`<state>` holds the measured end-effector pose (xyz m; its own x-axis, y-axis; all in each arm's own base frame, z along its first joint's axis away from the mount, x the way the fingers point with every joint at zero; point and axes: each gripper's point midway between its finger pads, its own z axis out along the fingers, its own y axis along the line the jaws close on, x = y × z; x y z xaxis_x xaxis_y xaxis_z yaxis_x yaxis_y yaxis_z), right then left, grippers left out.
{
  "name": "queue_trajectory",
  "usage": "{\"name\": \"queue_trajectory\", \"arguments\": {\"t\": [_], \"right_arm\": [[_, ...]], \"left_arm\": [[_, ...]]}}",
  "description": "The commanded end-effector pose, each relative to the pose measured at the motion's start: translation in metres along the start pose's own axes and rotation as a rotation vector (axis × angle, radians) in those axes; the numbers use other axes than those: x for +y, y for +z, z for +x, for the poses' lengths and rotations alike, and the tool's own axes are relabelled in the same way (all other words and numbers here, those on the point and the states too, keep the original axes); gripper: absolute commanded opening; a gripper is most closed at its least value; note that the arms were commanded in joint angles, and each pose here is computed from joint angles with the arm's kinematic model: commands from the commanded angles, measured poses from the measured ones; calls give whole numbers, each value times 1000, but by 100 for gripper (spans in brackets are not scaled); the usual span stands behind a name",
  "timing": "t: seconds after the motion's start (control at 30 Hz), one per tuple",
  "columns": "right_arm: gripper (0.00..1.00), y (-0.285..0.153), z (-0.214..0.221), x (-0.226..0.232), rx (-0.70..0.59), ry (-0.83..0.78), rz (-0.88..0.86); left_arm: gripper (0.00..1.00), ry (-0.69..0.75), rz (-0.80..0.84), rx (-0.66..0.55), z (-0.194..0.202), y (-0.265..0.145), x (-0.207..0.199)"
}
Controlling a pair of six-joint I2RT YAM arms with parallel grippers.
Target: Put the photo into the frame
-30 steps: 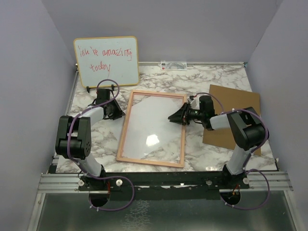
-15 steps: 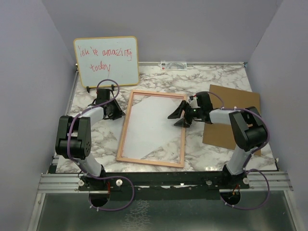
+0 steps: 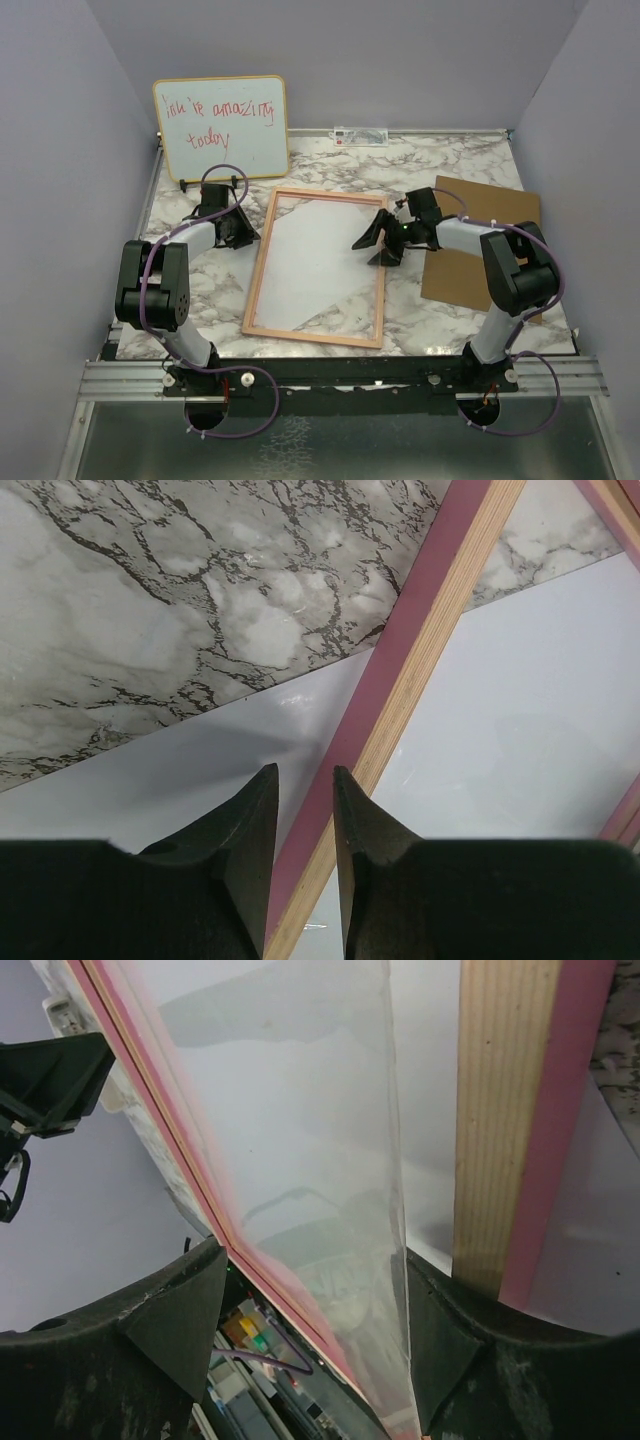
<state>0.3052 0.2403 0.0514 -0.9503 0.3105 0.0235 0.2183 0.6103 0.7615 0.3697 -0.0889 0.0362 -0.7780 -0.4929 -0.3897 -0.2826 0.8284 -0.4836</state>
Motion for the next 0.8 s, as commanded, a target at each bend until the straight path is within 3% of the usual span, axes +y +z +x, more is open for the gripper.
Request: {"name": "queue_trajectory", "arguments": {"t": [0.0,0.17,0.4,0.47,0.77], "right_arm": [[69,-6,7,17,15,-41,-78],[57,-9,10,41,13,-110,-258],[13,-19,12,62,-10,-167,-392],[7,-23,16,67,-11,-181,-423],[3,-36,24,83,-6,-223,-545]], "left_arm": [[30,17,8,-3,-4,-4,-3],[30,19,12,3,-3,-4,-3],[29,21,12,5,-2,-4,-3],[29,20,9,4,-2,-4,-2],[29,19,-3,-5,-4,-4,0]]}}
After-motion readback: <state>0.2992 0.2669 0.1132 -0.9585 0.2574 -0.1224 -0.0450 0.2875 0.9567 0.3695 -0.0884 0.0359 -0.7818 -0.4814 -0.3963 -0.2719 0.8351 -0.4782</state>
